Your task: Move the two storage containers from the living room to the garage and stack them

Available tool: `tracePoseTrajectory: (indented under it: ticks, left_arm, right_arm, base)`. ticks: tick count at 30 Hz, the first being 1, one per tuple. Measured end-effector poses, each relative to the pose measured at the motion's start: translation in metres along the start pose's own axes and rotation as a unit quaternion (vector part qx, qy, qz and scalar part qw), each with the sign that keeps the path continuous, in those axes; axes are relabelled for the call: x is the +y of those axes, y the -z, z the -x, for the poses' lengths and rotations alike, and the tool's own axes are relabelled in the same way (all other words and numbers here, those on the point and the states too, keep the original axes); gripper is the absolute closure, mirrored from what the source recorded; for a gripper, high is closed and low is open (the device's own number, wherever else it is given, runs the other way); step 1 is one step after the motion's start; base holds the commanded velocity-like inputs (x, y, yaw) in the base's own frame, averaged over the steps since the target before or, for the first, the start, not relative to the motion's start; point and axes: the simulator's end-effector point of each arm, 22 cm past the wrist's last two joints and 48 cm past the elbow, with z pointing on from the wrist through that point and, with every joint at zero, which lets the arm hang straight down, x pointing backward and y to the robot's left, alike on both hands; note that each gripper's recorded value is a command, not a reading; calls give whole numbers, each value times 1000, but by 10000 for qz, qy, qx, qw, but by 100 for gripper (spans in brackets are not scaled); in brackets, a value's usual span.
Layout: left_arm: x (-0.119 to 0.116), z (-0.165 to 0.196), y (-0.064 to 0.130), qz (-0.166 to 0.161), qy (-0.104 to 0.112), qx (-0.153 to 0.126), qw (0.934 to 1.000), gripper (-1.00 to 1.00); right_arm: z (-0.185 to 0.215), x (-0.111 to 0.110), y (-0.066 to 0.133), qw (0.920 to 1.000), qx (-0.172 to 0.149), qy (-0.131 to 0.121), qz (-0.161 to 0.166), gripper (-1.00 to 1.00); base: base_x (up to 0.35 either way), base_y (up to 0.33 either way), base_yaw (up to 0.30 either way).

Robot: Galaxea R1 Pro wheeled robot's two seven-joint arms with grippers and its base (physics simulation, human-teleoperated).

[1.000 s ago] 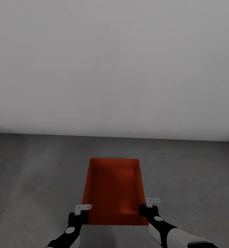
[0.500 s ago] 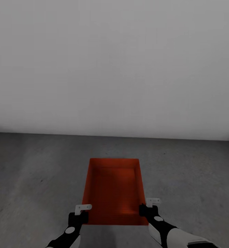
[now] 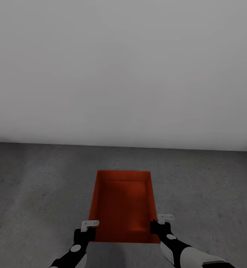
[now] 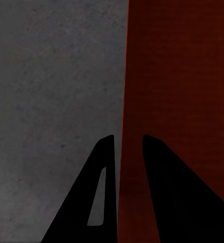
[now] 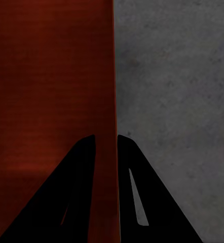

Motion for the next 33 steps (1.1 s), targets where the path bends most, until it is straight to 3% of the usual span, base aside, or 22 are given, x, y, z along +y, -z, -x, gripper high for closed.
tracePoseTrajectory:
  ticks: [33]
  left_arm:
    - [-3, -27, -46, 1, 3, -5, 10000, 100]
  right_arm:
    - [-25, -1, -47, 10000, -3, 3, 1, 100]
  base:
    - [0, 0, 0]
